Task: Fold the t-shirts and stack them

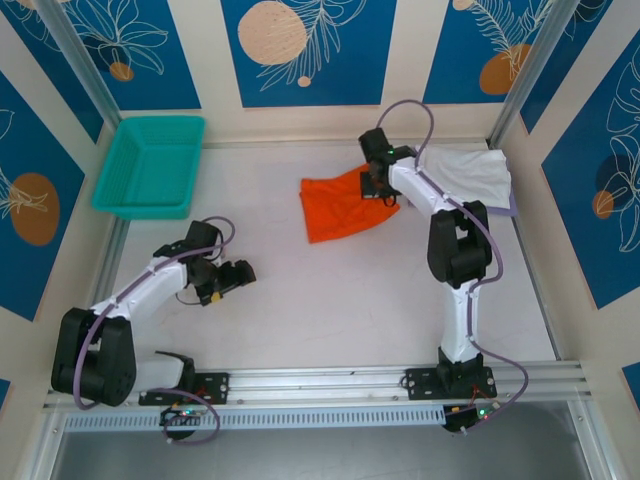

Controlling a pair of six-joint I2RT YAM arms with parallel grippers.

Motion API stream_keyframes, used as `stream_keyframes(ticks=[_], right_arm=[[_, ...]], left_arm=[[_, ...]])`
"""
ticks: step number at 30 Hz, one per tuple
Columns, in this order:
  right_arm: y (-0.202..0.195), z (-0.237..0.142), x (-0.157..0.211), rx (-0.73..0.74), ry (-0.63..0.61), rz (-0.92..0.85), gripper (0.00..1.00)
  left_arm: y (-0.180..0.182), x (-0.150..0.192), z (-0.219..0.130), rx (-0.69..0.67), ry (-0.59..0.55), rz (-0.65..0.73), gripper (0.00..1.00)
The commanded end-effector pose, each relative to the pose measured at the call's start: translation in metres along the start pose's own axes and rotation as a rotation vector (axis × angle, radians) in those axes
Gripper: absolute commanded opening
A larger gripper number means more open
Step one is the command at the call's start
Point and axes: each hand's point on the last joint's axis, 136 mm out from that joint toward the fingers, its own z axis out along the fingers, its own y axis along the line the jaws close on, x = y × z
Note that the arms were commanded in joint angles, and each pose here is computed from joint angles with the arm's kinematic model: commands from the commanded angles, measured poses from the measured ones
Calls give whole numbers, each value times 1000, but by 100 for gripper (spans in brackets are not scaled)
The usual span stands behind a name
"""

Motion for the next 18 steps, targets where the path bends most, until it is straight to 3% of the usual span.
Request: stream_keyframes(ticks=[1, 11, 18], right_arm=[[-35, -40, -32, 72, -94, -29, 0], [-84, -84, -94, 92, -220, -46, 0], [-112, -103, -116, 121, -283, -66, 0]], left_arm=[[1, 12, -1, 17, 24, -16, 90], [2, 16, -1, 15, 42, -21, 91], [4, 19, 1, 12, 57, -31, 92]])
